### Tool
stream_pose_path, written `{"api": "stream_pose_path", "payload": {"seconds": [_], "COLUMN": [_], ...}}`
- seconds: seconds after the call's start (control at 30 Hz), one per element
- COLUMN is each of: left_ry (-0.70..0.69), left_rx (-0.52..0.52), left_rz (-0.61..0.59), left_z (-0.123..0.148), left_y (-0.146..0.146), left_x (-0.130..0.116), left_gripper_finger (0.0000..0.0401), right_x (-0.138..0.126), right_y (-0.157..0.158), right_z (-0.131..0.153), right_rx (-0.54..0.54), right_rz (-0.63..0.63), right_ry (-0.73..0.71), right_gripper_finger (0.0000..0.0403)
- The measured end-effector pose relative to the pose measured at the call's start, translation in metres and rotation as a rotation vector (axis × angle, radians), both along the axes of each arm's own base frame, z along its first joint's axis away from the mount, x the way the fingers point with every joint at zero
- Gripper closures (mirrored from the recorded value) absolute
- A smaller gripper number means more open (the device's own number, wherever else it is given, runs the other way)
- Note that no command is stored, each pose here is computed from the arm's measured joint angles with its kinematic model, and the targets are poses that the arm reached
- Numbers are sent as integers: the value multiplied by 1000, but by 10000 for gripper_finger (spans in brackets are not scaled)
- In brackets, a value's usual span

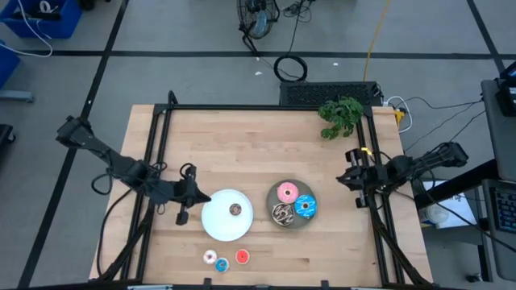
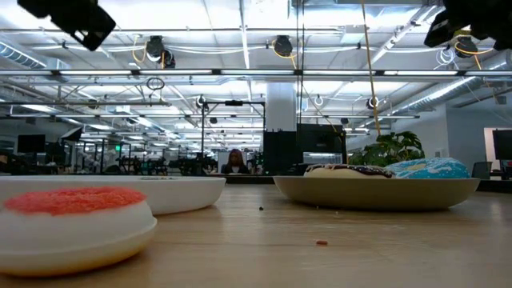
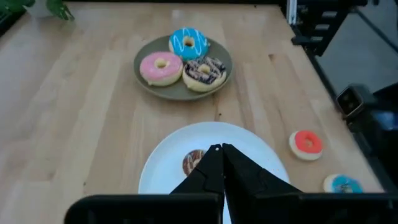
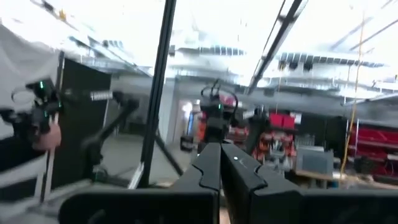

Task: Pick & Place donuts
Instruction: Put the small white donut on the white plate

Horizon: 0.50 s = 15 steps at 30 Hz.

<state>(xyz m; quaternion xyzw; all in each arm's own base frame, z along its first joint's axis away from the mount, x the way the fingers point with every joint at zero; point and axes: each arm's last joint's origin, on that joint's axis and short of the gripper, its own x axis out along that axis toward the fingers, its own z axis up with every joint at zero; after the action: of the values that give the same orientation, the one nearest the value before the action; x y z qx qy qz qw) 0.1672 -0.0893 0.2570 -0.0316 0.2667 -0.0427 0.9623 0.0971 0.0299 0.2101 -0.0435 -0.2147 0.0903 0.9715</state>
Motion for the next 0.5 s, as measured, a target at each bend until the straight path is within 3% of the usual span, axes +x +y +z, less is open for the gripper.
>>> {"api": "stream_pose_path", "payload": {"seconds": [0.1, 0.33, 0.5], "left_ry": [-31, -60, -55], "left_rx": [-9, -143, -157], "left_rz": [-5, 68, 31], "left_z": [-15, -44, -40], "left_y": [-2, -6, -19], "left_x": [0, -2, 1], "left_gripper_finger": [391, 386, 389], "right_x": [1, 1, 1], "right_y": [0, 0, 0], "right_z": [-2, -2, -2], "right_rx": [-23, -29, -26], "right_rz": [-7, -9, -8], "right_ry": [16, 17, 16], "right_gripper_finger": [403, 403, 403]}}
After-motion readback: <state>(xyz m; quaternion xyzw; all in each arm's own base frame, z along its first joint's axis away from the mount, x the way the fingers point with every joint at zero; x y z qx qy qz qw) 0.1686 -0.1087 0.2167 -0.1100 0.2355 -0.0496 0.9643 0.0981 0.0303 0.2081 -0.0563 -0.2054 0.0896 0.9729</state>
